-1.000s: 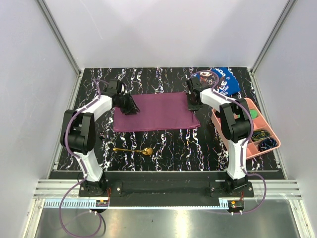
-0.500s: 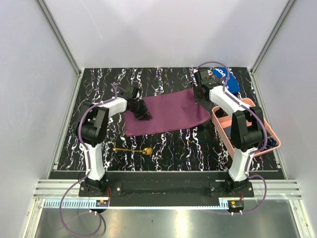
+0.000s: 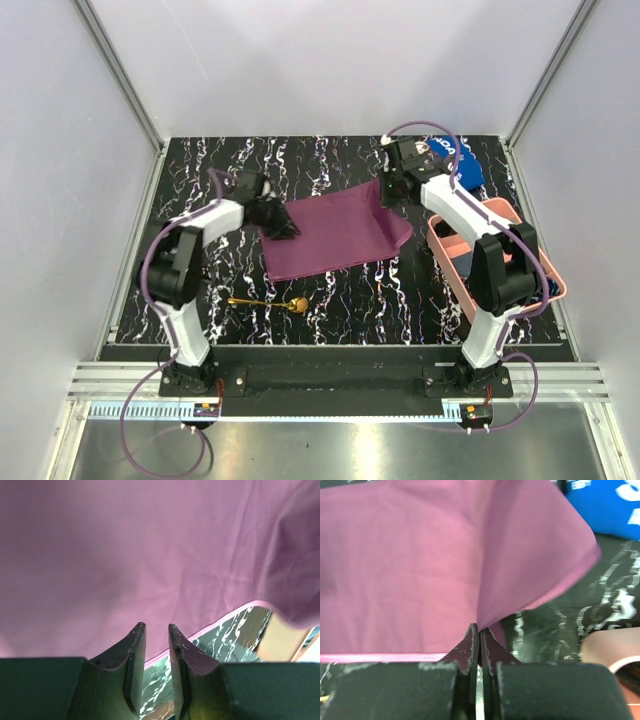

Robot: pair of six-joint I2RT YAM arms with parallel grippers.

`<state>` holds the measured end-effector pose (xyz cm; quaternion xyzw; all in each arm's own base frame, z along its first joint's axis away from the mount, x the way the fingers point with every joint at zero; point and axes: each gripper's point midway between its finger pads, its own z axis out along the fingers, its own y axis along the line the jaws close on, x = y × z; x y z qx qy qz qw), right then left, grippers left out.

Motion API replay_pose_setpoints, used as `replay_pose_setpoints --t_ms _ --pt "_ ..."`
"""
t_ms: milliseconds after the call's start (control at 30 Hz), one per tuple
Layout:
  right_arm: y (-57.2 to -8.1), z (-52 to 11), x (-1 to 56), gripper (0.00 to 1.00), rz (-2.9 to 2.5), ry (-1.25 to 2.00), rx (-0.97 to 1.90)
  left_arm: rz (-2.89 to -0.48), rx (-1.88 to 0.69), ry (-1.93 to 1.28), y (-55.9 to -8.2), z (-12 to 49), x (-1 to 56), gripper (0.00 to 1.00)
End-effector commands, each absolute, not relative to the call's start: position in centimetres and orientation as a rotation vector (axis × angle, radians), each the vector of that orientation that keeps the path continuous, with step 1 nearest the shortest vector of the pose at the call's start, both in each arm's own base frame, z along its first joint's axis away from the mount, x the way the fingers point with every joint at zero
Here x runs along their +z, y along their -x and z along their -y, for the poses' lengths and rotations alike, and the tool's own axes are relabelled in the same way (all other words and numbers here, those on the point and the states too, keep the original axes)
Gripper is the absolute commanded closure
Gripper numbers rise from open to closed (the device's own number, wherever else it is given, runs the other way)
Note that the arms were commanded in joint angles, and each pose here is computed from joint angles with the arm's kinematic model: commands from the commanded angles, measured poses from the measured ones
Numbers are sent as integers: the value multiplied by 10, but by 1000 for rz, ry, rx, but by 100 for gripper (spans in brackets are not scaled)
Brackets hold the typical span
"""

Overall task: Fold the napkin into a case and place the utensils inside
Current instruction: Fold the rectangle-folded napkin at the center of the board.

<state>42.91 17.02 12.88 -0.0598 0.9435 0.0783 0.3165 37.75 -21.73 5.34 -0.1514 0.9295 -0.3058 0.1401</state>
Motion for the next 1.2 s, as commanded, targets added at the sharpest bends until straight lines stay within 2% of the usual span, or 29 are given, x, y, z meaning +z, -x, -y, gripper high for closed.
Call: replay_pose_setpoints --t_ms 0,200,567,1167 --pt "-429 -206 155 100 -2430 192 305 -2642 -809 536 -373 160 54 72" --pt "-423 -252 159 100 -2418 283 400 -2721 -754 576 -359 147 19 74" --pt "-407 -374 134 100 -2451 450 635 -2717 -723 572 -360 145 15 74" --pt "-393 -424 106 100 -2552 238 898 -2705 -719 571 -359 145 15 75"
